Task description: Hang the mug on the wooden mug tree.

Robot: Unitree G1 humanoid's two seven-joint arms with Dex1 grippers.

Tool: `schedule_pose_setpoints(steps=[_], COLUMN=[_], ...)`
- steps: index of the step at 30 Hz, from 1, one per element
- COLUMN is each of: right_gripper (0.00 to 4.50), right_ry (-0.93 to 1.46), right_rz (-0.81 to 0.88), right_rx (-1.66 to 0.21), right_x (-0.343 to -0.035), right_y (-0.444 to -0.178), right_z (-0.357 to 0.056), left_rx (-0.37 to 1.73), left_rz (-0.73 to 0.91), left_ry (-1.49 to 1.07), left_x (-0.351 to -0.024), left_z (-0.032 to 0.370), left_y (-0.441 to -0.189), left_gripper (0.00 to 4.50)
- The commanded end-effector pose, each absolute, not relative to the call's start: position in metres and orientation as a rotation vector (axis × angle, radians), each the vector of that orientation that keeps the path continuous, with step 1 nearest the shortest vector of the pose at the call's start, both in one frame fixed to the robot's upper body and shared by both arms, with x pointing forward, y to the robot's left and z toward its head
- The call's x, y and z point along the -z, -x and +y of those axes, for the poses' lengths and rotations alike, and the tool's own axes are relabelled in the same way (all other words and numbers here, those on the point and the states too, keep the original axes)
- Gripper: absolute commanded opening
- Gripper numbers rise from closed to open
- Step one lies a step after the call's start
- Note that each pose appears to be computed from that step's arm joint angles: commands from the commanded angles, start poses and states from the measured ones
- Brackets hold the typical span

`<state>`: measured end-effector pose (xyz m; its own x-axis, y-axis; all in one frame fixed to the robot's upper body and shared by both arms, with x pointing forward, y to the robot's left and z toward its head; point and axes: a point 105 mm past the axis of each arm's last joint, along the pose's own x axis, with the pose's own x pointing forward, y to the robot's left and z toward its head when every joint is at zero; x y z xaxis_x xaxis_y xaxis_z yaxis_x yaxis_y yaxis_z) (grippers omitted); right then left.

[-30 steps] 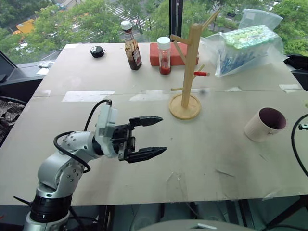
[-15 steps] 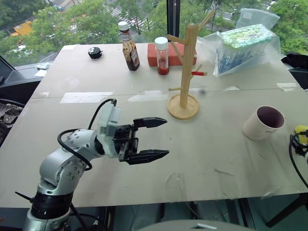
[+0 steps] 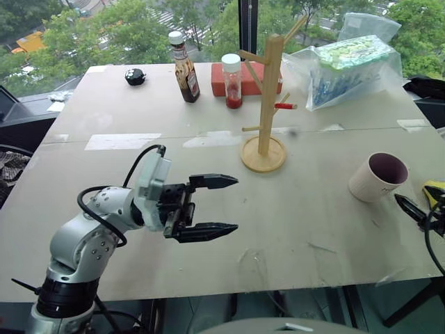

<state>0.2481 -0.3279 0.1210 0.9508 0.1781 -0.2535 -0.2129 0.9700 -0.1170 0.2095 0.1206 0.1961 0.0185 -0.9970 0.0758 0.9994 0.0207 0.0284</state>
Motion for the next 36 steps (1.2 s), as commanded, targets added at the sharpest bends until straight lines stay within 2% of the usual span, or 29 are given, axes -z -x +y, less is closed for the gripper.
schedule_pose_setpoints(steps=[1, 8, 19, 28, 36], right_gripper=[4.02, 4.02, 4.02, 4.02, 4.02], right_ry=[0.183, 0.195, 0.19, 0.151, 0.14], right_rz=[0.209, 0.226, 0.201, 0.162, 0.176], right_rx=[-0.178, -0.202, -0.262, -0.335, -0.426], right_x=[-0.135, -0.134, -0.129, -0.138, -0.146], right_y=[-0.251, -0.26, -0.294, -0.313, -0.304], right_z=[-0.342, -0.355, -0.345, -0.331, -0.322], left_rx=[1.557, 1.532, 1.512, 1.505, 1.499], left_rz=[-0.112, -0.111, -0.105, -0.101, -0.096], left_ry=[0.008, 0.011, -0.001, -0.02, -0.018], left_x=[-0.204, -0.204, -0.209, -0.212, -0.212], left_z=[0.127, 0.142, 0.179, 0.204, 0.215], left_y=[-0.205, -0.204, -0.206, -0.209, -0.21], left_gripper=[4.5, 4.5, 4.5, 4.5, 4.5])
